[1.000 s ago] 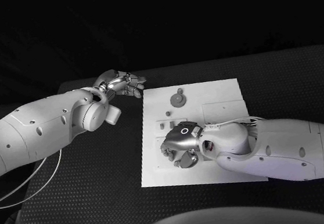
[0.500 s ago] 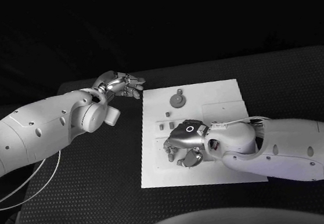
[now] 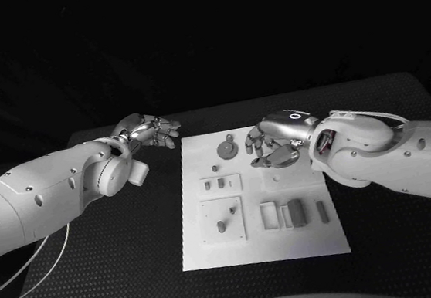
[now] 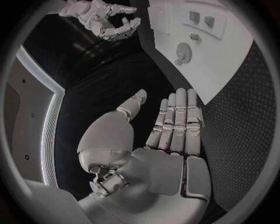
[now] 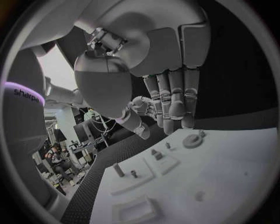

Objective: Assemble the parts on the task board

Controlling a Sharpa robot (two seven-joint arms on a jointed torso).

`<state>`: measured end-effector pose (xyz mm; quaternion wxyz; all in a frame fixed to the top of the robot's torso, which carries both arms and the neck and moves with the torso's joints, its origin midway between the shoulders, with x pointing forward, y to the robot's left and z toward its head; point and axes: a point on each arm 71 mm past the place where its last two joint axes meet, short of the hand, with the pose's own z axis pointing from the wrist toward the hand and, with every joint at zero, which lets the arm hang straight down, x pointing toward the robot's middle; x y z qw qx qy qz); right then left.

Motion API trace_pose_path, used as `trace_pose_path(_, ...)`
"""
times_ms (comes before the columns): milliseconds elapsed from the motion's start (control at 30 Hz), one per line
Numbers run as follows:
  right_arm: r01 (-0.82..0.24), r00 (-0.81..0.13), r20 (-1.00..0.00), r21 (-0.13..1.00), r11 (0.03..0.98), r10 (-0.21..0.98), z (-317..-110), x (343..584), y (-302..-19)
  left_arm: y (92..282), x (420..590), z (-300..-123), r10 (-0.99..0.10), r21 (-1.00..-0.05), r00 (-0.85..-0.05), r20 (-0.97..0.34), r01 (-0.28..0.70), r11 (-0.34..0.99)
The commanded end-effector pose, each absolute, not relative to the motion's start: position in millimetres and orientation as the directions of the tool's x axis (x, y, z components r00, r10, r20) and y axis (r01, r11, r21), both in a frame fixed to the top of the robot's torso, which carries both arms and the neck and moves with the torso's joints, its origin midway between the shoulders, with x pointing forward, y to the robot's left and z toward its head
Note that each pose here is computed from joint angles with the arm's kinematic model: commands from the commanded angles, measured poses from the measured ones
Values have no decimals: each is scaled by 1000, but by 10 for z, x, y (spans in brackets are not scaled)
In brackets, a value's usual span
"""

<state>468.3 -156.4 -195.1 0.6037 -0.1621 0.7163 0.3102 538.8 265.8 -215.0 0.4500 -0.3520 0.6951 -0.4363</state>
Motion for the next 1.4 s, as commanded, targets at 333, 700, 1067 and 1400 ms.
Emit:
trace_pose_path(333,-88,-666,-692,443,892,278,-2299,4655,-2269,2623,5376,-2205,-880,-929,-366,-302,-94,358)
trace_pose_path(700,37,-776,-575,369,929,260,-2540,4409,-2374,2603,5365,-2244,-880,-929,-369,-298,-100,357)
trace_pose_path(1067,-13,-796,-581,300,954,172,-2739,4307,-2281,2599,5365,-2245,-879,-929,-373,-297,-99,356)
trace_pose_path(1400,-52,-805,-578,292,955,133,-2813,4264,-2158,2598,5360,-2246,-878,-929,-376,-295,-100,355)
